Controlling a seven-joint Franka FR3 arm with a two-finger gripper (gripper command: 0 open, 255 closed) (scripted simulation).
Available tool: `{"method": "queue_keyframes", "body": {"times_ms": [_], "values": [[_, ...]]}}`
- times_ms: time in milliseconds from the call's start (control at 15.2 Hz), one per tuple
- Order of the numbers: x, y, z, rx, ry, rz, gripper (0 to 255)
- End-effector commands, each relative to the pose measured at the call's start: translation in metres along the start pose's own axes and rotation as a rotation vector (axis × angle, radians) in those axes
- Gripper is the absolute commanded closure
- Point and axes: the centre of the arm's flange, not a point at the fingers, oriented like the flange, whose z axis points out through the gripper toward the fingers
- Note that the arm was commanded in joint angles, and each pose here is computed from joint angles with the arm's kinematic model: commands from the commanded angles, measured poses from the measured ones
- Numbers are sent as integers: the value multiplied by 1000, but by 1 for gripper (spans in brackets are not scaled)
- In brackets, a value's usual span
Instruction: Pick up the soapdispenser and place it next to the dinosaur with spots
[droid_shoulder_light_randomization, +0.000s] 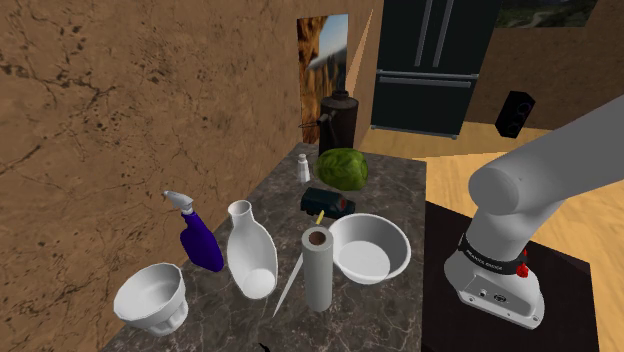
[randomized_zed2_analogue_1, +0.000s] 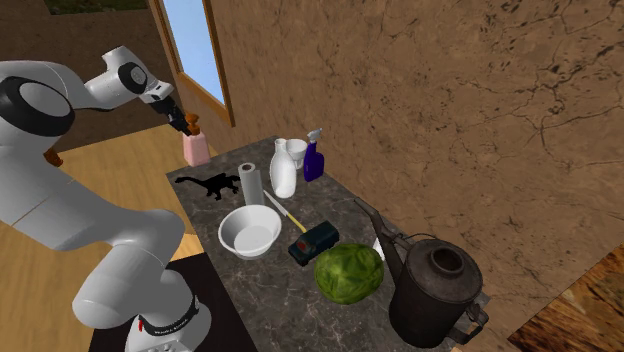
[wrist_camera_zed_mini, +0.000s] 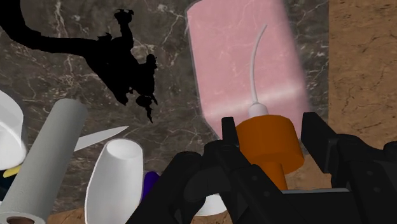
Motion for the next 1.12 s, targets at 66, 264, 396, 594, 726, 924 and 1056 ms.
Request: {"method": "queue_keyframes", "body": {"times_ms": [66,264,396,594,726,924,1056], "values": [[-6,0,15,0,0,0,255],[-13,1,30,0,0,0,255],[-17,1,39,0,0,0,255],[-23,2,54,0,0,0,255],[-28,3,66,0,0,0,255],[-28,3,66,0,0,0,255],[-28,3,66,0,0,0,255]]}}
